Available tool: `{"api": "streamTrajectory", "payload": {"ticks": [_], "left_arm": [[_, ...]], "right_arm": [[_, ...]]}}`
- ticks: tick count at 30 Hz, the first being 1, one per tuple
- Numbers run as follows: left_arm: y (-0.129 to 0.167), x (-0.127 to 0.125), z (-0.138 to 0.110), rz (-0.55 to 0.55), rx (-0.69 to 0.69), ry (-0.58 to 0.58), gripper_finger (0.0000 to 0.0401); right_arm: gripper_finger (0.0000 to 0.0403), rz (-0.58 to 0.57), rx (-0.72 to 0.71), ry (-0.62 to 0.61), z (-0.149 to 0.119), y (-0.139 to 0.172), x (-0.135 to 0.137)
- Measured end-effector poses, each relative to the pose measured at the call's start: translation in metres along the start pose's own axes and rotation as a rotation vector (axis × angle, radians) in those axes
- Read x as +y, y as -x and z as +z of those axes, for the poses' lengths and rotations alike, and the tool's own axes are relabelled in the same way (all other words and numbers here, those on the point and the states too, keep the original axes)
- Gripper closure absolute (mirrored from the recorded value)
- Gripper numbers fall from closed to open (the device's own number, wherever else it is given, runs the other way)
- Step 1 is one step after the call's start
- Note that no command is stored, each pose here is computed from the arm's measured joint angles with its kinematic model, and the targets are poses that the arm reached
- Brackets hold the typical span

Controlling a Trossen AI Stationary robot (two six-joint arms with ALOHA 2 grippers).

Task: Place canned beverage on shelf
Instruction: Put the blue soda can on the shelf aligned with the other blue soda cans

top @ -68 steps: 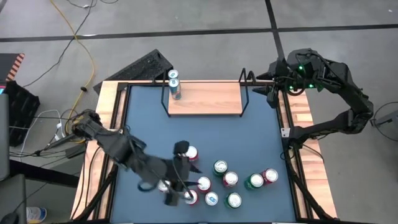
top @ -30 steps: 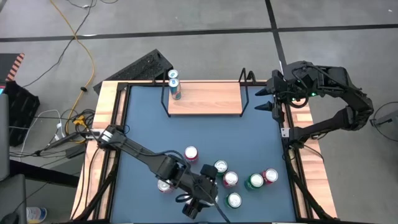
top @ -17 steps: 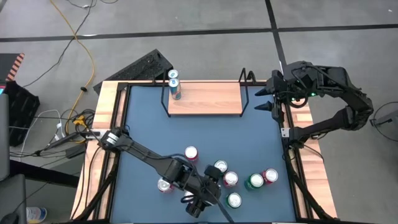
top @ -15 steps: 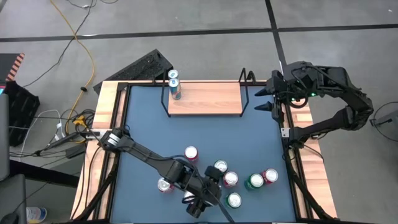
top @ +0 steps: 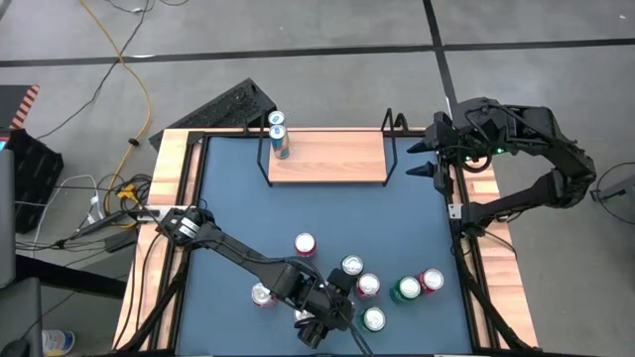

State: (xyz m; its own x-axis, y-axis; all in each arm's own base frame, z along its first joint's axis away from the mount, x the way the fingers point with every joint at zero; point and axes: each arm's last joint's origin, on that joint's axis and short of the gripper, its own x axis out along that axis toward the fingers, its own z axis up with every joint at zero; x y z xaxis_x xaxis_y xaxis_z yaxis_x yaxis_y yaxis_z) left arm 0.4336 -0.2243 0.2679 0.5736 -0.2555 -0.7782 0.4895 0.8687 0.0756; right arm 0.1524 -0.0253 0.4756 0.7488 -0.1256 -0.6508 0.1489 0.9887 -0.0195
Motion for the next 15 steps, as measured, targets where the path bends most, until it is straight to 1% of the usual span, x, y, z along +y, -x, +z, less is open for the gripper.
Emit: {"api": "streamTrajectory", "payload": {"ticks": [8,12,15], "left_arm": [[-0.0022,0.0009,-0.0005,0.006,0.001,0.011,0.0130],[-0.0023,0.0025,-0.0001,0.061,-0.003,0.055,0.0130],[-0.0026,0.0034,-0.0005,0.068,-0.002,0.097,0.0130]], "right_arm": [[0.0163,0.000,0.000,0.000,0.0000,0.0000,0.0000],[0.0163,0.001,0.000,0.000,0.0000,0.0000,0.0000],[0.0163,0.001,0.000,0.000,0.0000,0.0000,0.0000]]}}
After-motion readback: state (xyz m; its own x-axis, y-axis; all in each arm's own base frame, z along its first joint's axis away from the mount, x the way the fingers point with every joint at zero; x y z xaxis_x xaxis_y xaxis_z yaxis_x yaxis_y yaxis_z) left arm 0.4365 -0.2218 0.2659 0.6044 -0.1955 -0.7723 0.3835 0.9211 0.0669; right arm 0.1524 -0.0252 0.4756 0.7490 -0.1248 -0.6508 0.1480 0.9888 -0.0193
